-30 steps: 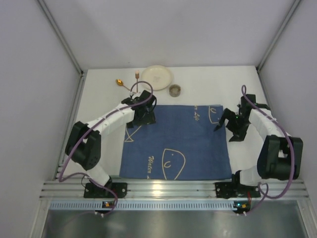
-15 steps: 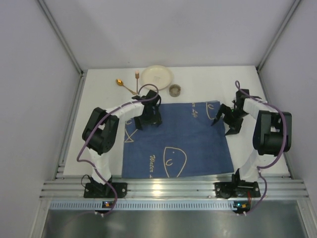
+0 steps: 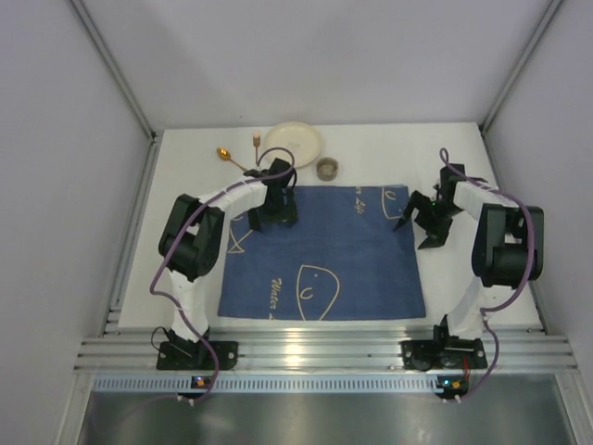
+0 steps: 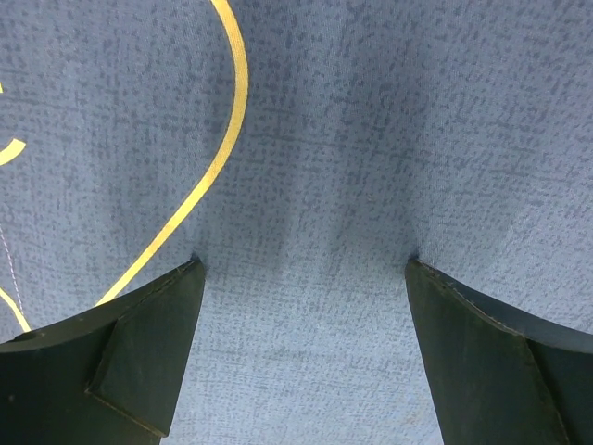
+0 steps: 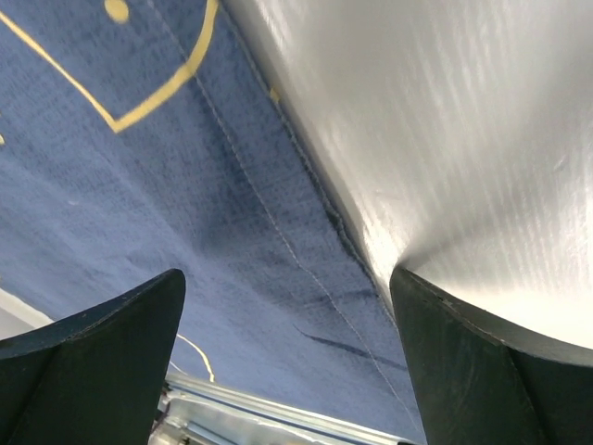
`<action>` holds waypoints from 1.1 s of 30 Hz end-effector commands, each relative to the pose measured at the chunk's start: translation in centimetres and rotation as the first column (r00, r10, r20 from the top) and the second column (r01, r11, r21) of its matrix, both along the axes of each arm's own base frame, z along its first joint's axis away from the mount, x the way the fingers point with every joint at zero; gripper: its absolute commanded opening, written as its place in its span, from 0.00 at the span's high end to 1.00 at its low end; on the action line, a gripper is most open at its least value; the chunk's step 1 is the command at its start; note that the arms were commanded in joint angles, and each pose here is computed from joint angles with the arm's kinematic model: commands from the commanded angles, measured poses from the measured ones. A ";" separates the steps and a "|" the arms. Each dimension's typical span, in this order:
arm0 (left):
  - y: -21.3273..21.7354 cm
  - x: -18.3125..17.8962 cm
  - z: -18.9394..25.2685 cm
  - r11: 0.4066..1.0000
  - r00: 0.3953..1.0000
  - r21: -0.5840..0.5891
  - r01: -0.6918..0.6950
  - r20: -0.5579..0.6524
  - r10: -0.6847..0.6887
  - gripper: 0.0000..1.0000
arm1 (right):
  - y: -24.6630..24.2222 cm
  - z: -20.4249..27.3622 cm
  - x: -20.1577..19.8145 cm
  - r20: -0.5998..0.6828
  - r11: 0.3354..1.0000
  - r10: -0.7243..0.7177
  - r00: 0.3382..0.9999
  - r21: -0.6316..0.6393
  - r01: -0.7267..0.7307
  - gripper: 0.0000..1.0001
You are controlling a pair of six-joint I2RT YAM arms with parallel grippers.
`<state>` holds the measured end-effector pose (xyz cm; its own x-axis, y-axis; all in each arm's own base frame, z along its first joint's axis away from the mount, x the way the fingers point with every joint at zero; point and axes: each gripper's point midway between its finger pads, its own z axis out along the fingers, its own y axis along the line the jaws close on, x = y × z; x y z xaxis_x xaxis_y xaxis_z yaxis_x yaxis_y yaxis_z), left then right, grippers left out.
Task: Set the dinner table for one person
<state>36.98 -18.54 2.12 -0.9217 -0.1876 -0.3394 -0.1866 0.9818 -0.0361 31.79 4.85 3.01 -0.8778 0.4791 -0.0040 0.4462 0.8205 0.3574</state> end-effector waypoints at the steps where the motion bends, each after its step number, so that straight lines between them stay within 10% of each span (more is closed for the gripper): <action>1: 0.7 1.5 -0.6 0.998 0.999 0.054 0.032 0.017 -0.033 0.05 | 0.8 -1.7 -2.0 -0.039 0.999 0.024 0.999 -0.029 -0.025 0.07; 22: 2.2 -1.5 3.5 0.995 0.996 0.049 -0.093 -0.004 0.093 0.04 | 1.2 3.1 0.9 0.137 0.999 0.031 0.990 -0.041 -0.026 0.07; 33: 3.1 9.8 12.9 0.982 0.945 -0.128 -0.140 0.279 0.171 0.02 | 1.1 9.7 1.6 0.298 0.998 -0.035 0.954 -0.037 0.048 0.06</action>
